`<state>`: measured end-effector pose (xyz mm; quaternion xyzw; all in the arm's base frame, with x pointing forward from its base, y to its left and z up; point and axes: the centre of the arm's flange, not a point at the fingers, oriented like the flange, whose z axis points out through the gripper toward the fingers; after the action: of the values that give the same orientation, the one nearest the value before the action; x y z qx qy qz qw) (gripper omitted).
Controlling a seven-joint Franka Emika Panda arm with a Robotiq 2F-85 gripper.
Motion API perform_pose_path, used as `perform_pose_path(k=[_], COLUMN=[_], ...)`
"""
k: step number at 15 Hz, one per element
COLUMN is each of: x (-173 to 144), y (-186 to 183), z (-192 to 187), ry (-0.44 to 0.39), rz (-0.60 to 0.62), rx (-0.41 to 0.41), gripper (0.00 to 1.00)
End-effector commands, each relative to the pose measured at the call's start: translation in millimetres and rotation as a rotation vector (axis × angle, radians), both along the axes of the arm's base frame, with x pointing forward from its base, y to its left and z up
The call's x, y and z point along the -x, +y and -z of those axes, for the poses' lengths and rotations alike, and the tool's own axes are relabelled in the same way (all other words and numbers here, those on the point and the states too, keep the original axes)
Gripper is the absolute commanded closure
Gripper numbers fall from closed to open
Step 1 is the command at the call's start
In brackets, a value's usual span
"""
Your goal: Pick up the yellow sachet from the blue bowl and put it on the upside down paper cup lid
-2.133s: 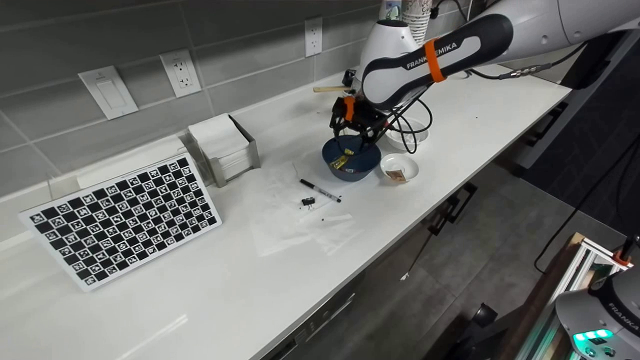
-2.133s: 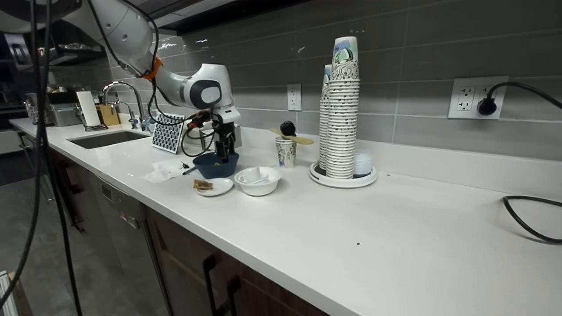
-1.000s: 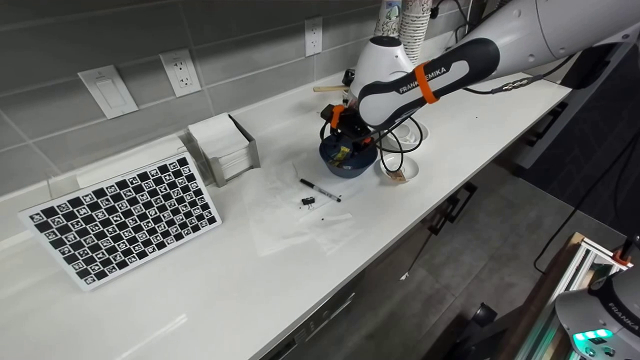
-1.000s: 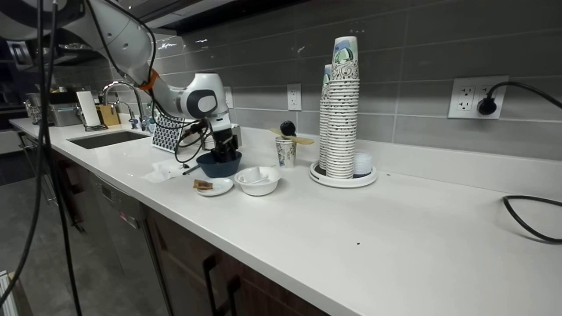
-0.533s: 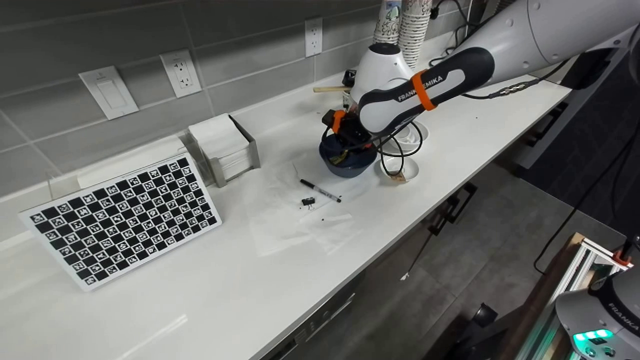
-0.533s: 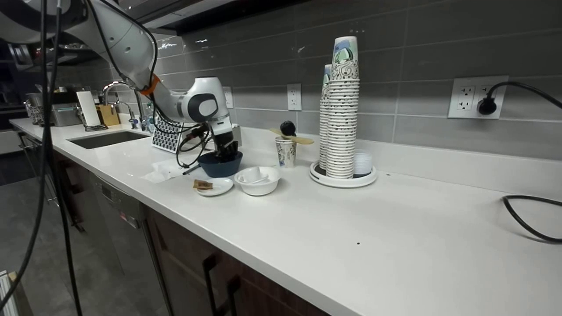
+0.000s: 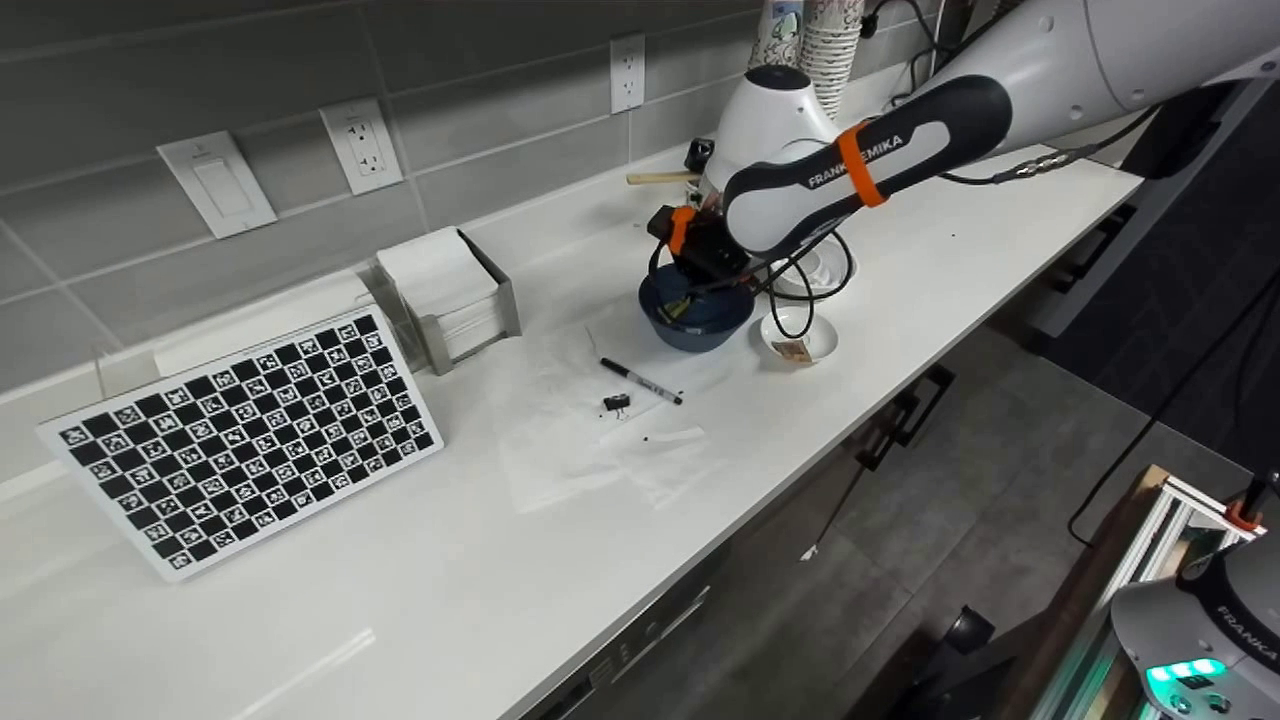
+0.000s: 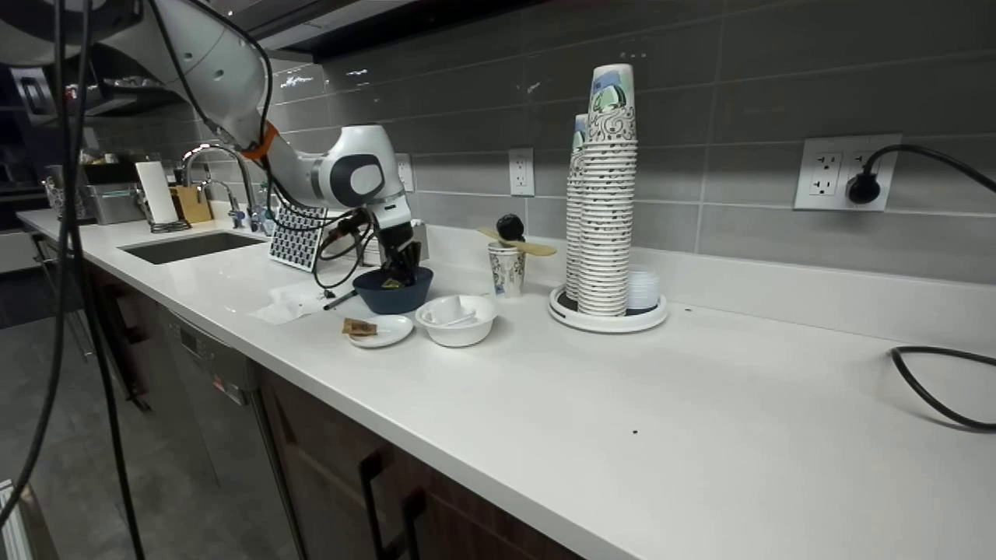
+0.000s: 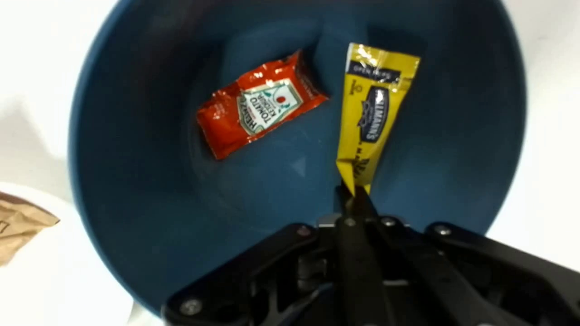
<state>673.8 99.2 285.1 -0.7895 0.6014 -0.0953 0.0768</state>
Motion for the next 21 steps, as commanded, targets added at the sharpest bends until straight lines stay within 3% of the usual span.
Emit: perform_pose_path(k=[1,5,8,15,17,18,19,21], x=[51.0,111.3,139.3,133.9,132.1,130.4,128.7,129.0], y=[-3.7,-12.1,-30.4,-86.6,-95.9,-97.2,-98.6,-99.4], z=[-62.1,-105.2,-103.4,-54.3,-45.0,-41.8,-38.9,-37.8], ry=[-0.025,0.073,0.177,0.234,0.261,0.265,0.264,0.254], rz=[-0.138,-0.177,-0.048,0.341,0.402,0.418,0.433,0.451], rx=[-0.035,-0.020,-0.016,0.051,0.055,0.053,0.050,0.038], gripper=[1.00,1.00,1.00,1.00,0.98,0.73,0.73,0.63])
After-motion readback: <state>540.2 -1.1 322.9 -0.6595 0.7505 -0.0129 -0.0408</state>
